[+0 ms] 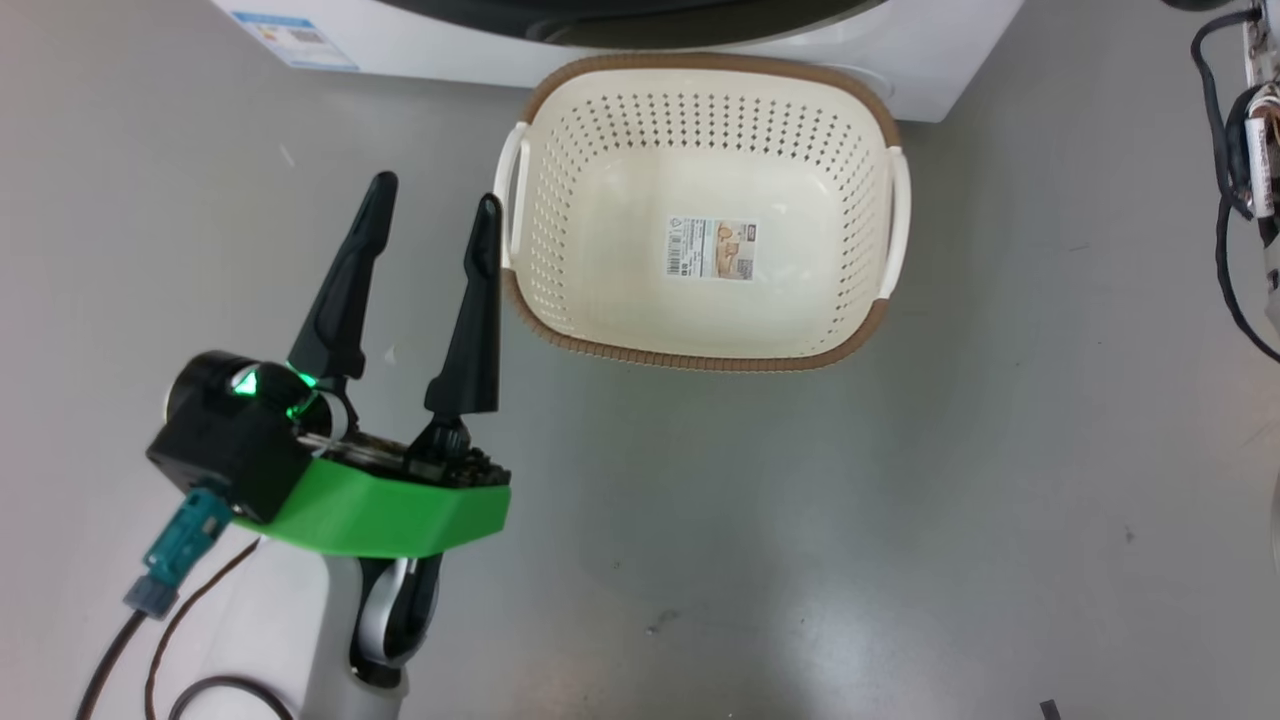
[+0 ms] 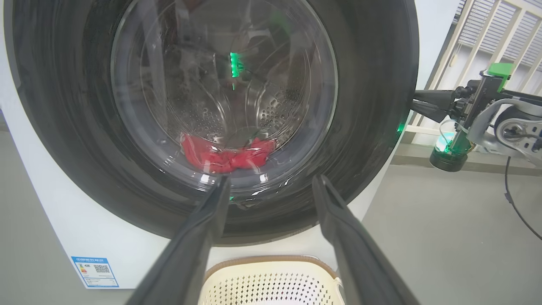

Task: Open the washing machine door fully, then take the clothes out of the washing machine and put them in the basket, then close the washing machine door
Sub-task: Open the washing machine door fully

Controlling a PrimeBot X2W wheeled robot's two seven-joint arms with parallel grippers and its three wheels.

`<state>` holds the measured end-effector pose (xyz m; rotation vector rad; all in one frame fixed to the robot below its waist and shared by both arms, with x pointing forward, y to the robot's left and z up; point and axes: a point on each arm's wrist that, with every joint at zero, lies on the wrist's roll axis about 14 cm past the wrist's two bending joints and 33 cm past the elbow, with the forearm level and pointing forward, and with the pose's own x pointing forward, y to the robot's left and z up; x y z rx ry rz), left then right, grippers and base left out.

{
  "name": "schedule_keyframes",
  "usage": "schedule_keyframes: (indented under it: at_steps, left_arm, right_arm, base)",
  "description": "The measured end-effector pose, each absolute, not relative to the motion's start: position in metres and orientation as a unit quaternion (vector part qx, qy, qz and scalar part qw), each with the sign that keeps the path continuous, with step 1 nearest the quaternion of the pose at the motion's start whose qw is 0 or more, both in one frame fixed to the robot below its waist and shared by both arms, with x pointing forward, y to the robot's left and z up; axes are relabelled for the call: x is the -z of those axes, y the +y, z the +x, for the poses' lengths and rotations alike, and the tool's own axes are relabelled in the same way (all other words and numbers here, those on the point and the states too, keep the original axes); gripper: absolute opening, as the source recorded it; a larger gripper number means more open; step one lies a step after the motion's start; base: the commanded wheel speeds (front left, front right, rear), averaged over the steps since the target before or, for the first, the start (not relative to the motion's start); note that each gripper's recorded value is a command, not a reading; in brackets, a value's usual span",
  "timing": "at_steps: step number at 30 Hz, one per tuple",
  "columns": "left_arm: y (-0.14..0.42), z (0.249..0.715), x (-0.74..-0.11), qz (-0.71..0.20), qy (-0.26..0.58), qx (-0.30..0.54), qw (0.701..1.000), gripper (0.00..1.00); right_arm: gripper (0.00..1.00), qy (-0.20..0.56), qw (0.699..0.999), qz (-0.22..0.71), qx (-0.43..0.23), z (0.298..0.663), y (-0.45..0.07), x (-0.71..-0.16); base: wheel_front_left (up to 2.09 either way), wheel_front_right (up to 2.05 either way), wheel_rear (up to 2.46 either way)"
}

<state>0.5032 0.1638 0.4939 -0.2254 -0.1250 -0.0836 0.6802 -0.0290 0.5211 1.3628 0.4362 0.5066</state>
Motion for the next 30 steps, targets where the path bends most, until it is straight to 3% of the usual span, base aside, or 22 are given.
schedule_keyframes:
  at_steps: [15, 30]
  left_arm:
    - [0.167, 0.505, -0.491, -0.114, -0.058, 0.038, 0.991, 1.0]
    - [0.161, 0.503, -0.504, -0.117, -0.069, 0.046, 0.99, 1.0]
  right_arm:
    - [0.0, 0.237, 0.725, 0.589, -0.267, 0.677, -0.008, -0.522]
    - [0.0, 0.264, 0.73, 0.557, -0.295, 0.648, -0.004, -0.528]
  base:
    - [0.0, 0.0, 0.0]
    - [0.0, 0.0, 0.0]
